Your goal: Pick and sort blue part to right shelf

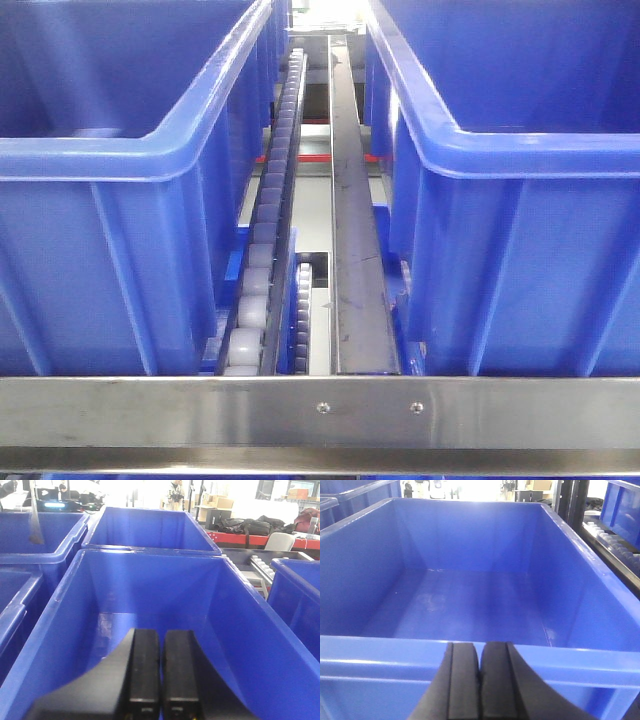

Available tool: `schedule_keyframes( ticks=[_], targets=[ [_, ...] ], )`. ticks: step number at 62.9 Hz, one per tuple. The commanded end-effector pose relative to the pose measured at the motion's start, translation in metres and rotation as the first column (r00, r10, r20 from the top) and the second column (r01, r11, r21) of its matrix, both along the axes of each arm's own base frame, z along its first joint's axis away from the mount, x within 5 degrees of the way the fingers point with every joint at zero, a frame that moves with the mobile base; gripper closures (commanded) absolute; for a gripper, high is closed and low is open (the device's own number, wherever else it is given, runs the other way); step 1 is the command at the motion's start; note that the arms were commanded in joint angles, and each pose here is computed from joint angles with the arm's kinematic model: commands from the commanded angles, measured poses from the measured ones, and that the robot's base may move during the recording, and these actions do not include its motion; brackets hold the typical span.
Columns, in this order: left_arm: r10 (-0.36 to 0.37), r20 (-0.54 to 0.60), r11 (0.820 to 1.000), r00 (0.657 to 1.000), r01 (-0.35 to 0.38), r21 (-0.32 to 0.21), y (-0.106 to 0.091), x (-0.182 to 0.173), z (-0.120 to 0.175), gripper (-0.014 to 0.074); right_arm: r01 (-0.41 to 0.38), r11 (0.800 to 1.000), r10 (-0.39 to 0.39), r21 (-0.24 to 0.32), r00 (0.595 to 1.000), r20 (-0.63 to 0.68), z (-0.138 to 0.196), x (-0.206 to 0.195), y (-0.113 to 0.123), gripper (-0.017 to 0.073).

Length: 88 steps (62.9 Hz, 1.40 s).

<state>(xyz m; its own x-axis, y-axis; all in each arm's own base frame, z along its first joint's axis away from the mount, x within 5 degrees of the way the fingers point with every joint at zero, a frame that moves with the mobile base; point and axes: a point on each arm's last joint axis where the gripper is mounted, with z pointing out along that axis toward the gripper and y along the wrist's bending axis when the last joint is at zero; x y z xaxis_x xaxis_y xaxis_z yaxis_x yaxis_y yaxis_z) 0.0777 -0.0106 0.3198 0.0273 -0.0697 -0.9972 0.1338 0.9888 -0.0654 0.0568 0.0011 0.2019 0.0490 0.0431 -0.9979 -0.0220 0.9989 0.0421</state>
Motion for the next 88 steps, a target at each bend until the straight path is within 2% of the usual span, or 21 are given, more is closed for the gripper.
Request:
schedule_keyframes(
  ticks=[1, 26, 32, 36, 65, 76, 88],
  targets=[
    [0.011, 0.097, 1.0, 0.995, -0.009, -0.025, 0.001, -0.001, 0.016, 0.047, 0.001, 1.0, 0.0, -0.01, 0.99, 0.139, 0.017, -0.004, 0.0, 0.0494],
    [0.011, 0.097, 1.0, 0.995, -0.009, -0.025, 0.001, -0.001, 0.016, 0.047, 0.001, 1.0, 0.0, -0.01, 0.99, 0.139, 0.017, -0.004, 0.0, 0.0494],
    [0.021, 0.112, 0.999, 0.993, -0.024, 0.03, 0.002, 0.0, 0.015, 0.047, 0.001, 1.0, 0.0, -0.01, 0.99, 0.139, 0.017, -0.004, 0.0, 0.0494],
    [0.023, 0.125, 0.999, 0.992, -0.027, 0.033, 0.002, -0.001, 0.011, 0.047, 0.001, 1.0, 0.0, -0.01, 0.99, 0.139, 0.017, -0.004, 0.0, 0.0494],
    [0.05, 0.147, 0.998, 0.988, -0.055, 0.028, 0.006, -0.022, -0.078, 0.047, 0.001, 1.0, 0.0, -0.01, 0.99, 0.138, 0.017, -0.004, 0.0, 0.0494],
    [0.102, 0.166, 0.994, 0.981, -0.107, 0.025, 0.009, -0.026, -0.096, 0.047, 0.001, 1.0, 0.0, -0.01, 0.99, 0.138, 0.017, -0.004, 0.0, 0.0494],
    [0.099, 0.12, 0.994, 0.988, -0.103, 0.032, 0.009, -0.023, -0.109, 0.047, 0.001, 1.0, 0.0, -0.01, 0.991, 0.136, 0.017, -0.004, 0.0, 0.0494]
  ],
)
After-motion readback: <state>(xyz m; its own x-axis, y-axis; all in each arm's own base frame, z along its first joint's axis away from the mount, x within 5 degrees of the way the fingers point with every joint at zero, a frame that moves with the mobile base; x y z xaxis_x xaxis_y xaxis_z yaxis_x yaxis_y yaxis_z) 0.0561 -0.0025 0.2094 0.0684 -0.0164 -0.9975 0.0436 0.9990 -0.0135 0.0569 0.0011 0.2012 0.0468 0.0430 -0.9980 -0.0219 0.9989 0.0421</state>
